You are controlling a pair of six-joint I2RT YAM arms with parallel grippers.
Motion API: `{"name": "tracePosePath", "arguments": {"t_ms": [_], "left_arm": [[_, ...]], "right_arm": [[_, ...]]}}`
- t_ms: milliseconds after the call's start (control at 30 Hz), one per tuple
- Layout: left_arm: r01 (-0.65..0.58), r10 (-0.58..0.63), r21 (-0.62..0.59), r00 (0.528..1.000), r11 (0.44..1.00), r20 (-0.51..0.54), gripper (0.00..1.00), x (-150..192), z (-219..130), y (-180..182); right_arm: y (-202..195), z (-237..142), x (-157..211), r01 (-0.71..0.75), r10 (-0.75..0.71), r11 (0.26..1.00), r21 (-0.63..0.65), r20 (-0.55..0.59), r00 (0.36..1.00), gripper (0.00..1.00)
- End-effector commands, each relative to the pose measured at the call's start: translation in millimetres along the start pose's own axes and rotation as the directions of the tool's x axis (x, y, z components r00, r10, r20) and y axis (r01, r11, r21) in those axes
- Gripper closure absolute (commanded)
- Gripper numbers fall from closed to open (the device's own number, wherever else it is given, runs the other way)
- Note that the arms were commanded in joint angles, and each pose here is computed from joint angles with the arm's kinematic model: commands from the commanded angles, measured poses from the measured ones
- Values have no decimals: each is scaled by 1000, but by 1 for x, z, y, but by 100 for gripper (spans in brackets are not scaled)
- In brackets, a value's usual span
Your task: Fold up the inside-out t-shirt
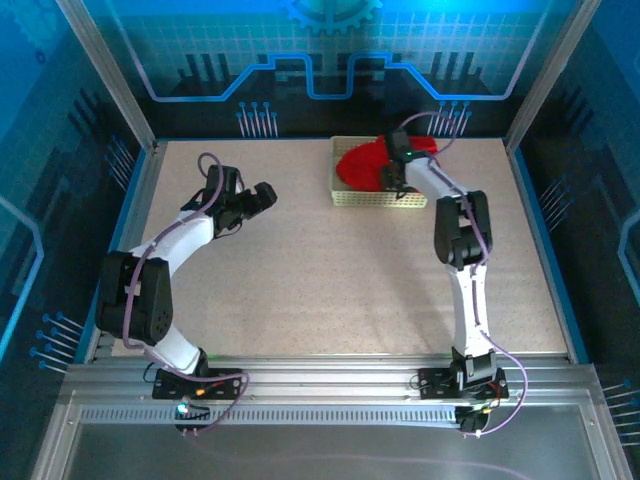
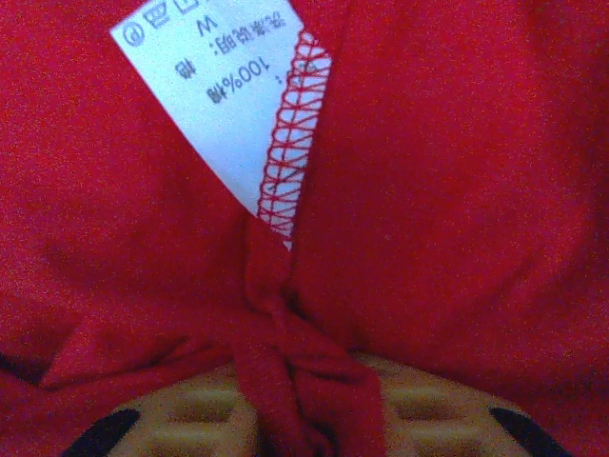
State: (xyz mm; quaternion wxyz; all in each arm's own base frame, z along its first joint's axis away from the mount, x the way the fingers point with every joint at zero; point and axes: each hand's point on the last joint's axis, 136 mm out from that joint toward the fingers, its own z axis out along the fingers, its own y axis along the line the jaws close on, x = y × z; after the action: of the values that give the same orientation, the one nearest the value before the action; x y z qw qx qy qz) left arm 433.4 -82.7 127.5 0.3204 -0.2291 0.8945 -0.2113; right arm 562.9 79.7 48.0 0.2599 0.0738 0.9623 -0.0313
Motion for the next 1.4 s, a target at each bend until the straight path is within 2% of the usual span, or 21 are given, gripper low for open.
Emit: {"name": "tracePosePath", "arguments": {"t_ms": [0, 100, 333, 500, 733, 767, 833, 933, 1100, 1367], "left_arm": [[-12, 12, -12, 1000, 1000, -2, 1, 4, -10, 2], [-16, 16, -10, 1000, 1000, -1, 1, 5, -15, 2], [-30, 31, -15, 999, 999, 17, 1, 6, -27, 5], [-44, 44, -23, 999, 999, 28, 1, 5, -36, 5], [-55, 56, -32, 997, 998, 45, 1, 3, -48, 5], [-54, 56, -30, 997, 998, 46, 1, 3, -49, 5], [-51, 53, -29, 998, 998, 47, 1, 3, -50, 5], [-49, 50, -22, 997, 999, 51, 1, 2, -54, 3], [-49, 49, -1, 997, 999, 63, 1, 1, -62, -2], [-64, 62, 31, 996, 997, 60, 1, 10, -75, -4]], "right_arm": [[-49, -21, -18, -147, 147, 989, -1, 50, 988, 75], [-86, -30, -25, -145, 136, 984, 107, 80, 987, 76], [-155, -27, -36, -255, 247, 959, 125, 73, 966, 80], [-200, -16, -43, -326, 318, 927, 184, 71, 945, 83], [-261, -37, -57, -468, 445, 844, 263, 145, 884, 84], [-263, -28, -54, -464, 445, 847, 261, 132, 886, 85], [-266, -37, -61, -469, 444, 846, 254, 152, 883, 86], [-256, -74, -85, -474, 435, 865, 163, 223, 872, 89], [-219, -145, -117, -411, 391, 912, -18, 350, 851, 91], [-208, -242, -140, -383, 375, 919, -94, 504, 778, 98]]}}
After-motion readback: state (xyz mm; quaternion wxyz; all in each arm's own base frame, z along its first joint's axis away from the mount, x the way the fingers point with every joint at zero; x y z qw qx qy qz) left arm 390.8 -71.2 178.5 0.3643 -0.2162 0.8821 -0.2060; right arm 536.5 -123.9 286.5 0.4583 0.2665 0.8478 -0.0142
